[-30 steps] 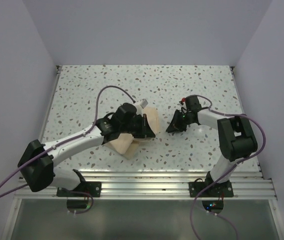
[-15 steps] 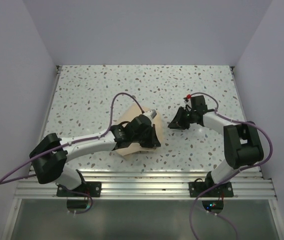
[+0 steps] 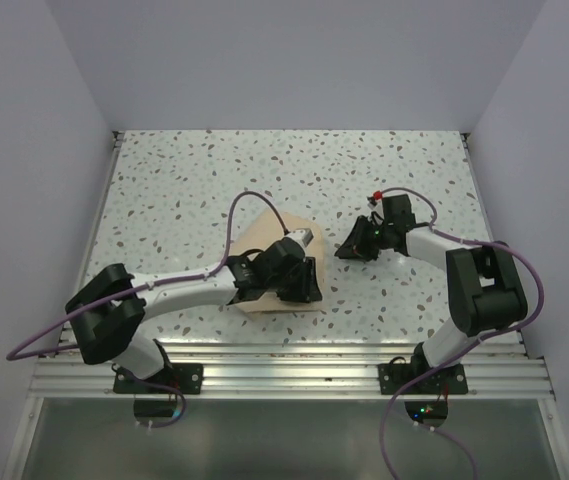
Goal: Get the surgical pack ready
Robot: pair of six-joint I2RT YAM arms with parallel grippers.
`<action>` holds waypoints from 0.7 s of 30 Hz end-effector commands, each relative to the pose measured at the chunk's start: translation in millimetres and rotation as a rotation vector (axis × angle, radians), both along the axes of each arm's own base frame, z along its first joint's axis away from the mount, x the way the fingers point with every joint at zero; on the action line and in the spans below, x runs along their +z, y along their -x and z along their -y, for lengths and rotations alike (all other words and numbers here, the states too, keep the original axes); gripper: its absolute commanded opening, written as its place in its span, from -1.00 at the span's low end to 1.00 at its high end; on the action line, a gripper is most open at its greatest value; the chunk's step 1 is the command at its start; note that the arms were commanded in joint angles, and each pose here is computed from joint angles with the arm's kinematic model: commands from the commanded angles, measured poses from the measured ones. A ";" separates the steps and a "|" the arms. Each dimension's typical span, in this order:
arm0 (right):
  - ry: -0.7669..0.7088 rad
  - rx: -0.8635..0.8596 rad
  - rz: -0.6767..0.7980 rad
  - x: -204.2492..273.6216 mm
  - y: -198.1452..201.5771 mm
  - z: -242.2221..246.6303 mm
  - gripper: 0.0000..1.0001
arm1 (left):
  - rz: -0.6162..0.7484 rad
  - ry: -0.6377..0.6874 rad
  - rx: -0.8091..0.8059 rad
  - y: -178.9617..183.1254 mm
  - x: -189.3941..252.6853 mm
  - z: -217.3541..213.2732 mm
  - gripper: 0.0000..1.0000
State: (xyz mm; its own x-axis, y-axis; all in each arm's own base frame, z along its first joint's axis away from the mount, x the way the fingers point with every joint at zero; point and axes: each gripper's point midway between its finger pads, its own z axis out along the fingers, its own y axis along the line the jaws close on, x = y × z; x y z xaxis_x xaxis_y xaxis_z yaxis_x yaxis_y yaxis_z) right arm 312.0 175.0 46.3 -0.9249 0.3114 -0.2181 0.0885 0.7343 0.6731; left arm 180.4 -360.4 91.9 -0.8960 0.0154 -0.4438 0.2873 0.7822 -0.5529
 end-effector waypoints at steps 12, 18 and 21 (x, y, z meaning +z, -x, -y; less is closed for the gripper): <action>-0.146 0.064 0.162 42.9 -18.9 -31.3 -0.59 | 0.335 -0.060 0.067 -81.2 111.0 -43.2 0.25; -0.249 0.171 0.352 108.7 -35.6 -80.1 -0.59 | 0.368 -0.157 0.197 -114.6 89.2 -87.8 0.09; -0.286 0.214 0.321 112.6 -48.5 -105.7 -0.61 | 0.328 -0.162 0.239 -124.8 69.9 -108.0 -0.17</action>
State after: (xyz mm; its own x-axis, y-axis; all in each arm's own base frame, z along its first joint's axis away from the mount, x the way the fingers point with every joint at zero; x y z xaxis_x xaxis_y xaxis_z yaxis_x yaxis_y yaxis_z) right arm 335.5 246.0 110.3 -0.9071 0.2280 -0.3538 -0.1556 0.5993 0.7853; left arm 299.3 -276.9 178.4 -0.6925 -0.0968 -0.7149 0.2594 0.8913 -0.3719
